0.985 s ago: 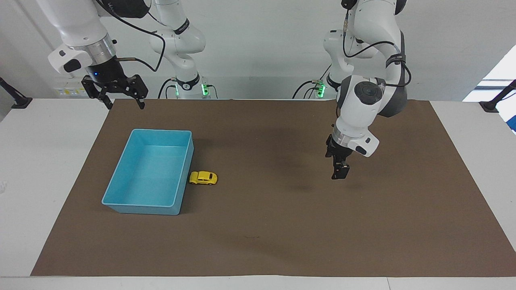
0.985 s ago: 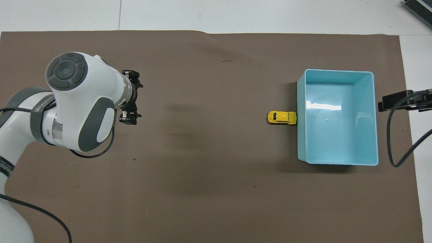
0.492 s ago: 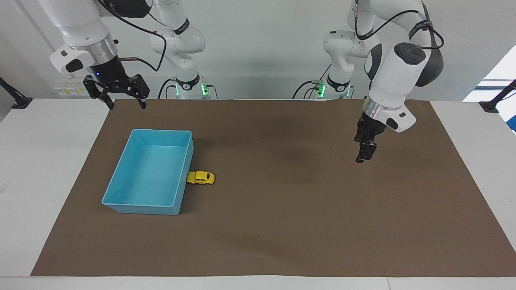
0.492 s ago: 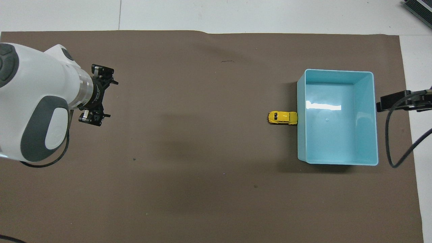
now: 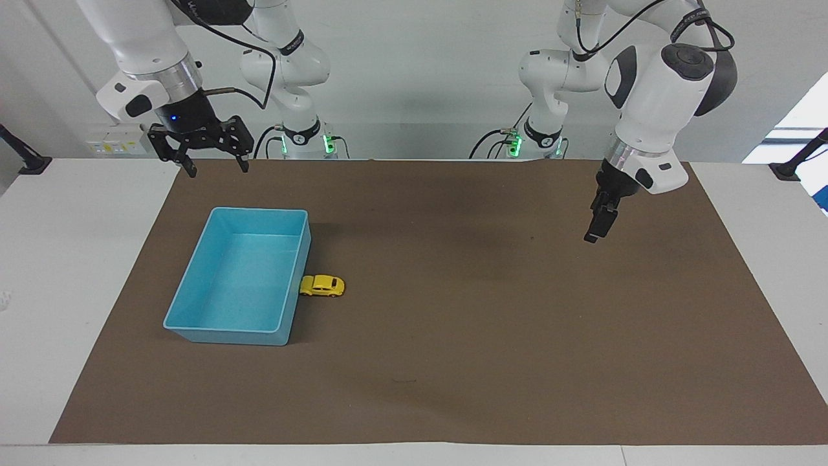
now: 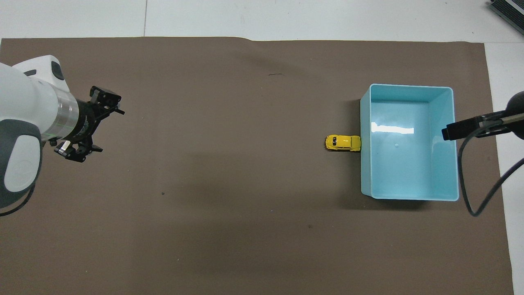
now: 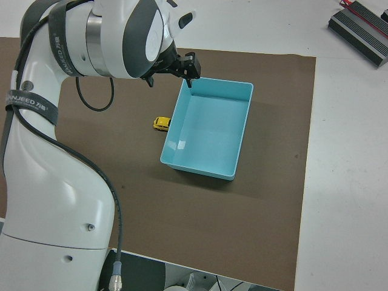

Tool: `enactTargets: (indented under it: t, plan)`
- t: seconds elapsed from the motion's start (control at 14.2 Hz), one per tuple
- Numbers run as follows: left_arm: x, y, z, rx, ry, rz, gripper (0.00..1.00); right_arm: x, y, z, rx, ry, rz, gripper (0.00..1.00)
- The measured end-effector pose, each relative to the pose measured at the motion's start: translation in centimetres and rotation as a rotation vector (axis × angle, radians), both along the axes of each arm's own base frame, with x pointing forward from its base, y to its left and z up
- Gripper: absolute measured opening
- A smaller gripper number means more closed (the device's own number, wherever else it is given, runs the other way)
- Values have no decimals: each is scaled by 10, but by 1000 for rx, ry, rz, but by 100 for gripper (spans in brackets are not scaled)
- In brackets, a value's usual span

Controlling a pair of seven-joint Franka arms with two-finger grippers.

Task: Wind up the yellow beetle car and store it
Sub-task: 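Retract the left gripper while the right gripper moves toward the box, then move the right gripper over the blue box toward the car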

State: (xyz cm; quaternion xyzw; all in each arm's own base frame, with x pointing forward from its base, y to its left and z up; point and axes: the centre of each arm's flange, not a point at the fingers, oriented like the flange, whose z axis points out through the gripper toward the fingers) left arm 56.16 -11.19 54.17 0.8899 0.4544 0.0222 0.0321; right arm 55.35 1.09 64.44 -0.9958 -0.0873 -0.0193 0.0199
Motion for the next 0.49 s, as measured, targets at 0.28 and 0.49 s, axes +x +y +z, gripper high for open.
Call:
enactTargets:
  t: [0.28,0.49]
  plan:
    - [-1,10,1,15,8,-176,100,-2,2,-1,-1,-3,112,100]
    - [0,20,2,23,3,-298,100,-2,5,-4,-5,-5,271,100]
